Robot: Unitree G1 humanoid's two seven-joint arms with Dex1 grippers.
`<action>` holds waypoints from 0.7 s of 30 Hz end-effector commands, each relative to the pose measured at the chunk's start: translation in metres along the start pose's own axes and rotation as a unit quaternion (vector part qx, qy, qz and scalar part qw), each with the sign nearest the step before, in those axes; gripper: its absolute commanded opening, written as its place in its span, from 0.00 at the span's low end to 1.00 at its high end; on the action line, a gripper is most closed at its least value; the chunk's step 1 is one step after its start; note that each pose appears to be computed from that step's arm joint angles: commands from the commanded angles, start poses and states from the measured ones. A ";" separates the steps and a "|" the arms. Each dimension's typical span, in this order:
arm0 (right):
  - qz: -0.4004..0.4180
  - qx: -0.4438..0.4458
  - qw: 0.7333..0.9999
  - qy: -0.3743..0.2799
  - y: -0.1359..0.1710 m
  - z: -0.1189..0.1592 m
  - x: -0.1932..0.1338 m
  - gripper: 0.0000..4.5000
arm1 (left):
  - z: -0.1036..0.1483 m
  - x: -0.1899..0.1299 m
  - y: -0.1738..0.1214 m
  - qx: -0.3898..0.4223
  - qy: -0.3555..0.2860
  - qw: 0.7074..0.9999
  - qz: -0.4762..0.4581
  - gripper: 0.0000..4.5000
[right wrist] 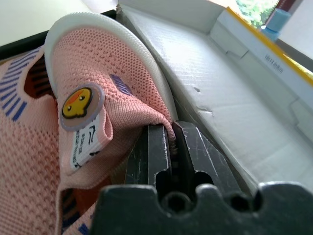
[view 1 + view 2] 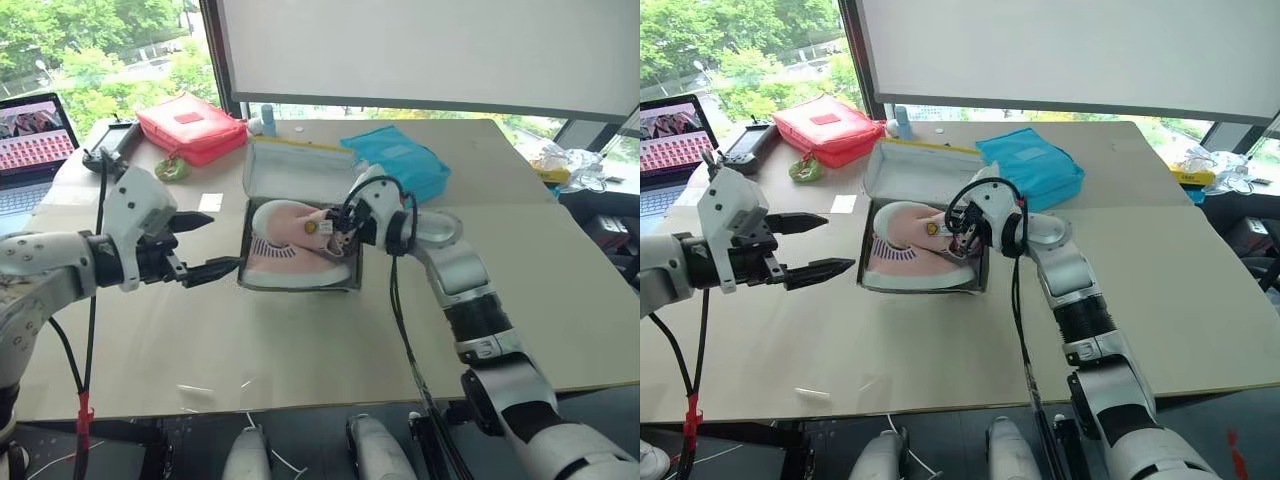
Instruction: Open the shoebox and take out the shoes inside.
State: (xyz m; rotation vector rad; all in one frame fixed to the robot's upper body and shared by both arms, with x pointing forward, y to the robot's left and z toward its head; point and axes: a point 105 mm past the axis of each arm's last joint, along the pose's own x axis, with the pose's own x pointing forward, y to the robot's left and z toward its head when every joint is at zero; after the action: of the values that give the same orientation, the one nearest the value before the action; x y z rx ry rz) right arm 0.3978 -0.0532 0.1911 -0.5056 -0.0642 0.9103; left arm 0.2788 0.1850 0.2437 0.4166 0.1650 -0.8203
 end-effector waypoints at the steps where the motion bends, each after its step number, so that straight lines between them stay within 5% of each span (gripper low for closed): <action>1: 0.006 -0.102 0.995 -0.009 0.007 0.010 0.003 0.05 | 0.011 0.000 0.001 0.024 -0.017 1.000 0.003 1.00; 6: 0.030 -0.158 0.985 -0.065 0.023 0.027 0.008 0.05 | 0.012 0.004 0.001 0.023 -0.021 1.000 -0.002 1.00; 11: -0.022 0.040 0.987 -0.152 -0.008 0.043 0.001 0.05 | 0.011 0.005 0.001 0.023 -0.023 0.999 -0.003 1.00; 21: -0.076 0.157 0.969 -0.174 -0.023 0.032 0.001 0.05 | 0.011 0.006 -0.003 0.023 -0.025 0.999 -0.007 1.00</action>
State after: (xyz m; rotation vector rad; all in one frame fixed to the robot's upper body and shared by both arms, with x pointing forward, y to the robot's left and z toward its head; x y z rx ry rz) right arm 0.4096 -0.0505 0.2031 -0.0371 -0.1772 0.8306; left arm 0.2839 0.1782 0.2427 0.4101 0.1481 -0.8417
